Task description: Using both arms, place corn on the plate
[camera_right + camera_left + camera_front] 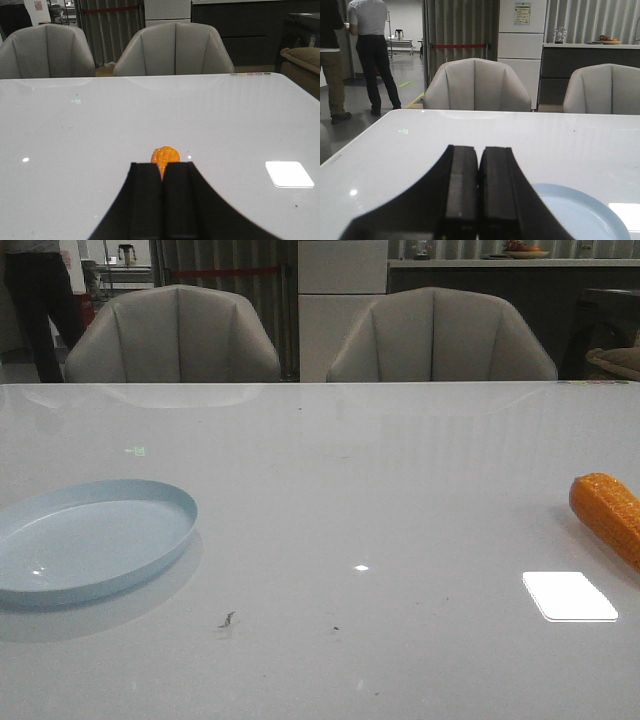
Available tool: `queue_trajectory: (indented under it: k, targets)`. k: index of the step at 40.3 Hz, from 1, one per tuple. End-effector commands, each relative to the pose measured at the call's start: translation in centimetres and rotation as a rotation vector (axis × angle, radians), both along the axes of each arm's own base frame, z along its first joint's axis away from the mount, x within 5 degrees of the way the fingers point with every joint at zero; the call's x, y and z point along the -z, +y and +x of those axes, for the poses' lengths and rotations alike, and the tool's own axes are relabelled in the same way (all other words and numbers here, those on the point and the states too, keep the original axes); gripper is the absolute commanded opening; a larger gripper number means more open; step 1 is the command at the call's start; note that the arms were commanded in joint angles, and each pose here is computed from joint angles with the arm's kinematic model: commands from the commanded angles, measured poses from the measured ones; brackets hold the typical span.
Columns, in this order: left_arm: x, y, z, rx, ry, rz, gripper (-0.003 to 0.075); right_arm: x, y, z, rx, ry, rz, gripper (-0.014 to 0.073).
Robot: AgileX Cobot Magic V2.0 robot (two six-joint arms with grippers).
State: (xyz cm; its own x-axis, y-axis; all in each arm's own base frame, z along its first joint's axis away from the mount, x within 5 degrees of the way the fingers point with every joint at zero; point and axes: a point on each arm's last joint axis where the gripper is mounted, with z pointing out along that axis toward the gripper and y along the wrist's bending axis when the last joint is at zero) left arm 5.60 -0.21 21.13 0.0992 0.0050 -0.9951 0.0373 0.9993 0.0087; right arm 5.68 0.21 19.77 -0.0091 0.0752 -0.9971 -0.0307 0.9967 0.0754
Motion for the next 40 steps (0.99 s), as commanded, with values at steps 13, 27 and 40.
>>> queue_trajectory:
  k: [13, 27, 40]
  targets:
    - [0.36, 0.07, -0.09, -0.006, -0.067, -0.015, 0.0094, -1.56, -0.11, -0.35, 0.013, -0.127, -0.005, 0.0066]
    - [0.36, 0.07, -0.09, -0.006, -0.067, -0.015, 0.0094, -1.56, -0.11, -0.35, 0.013, -0.127, -0.005, 0.0066]
    - [0.04, 0.10, -0.15, -0.009, -0.103, -0.016, 0.0094, -1.74, -0.12, -0.37, 0.015, -0.147, -0.004, 0.0066]
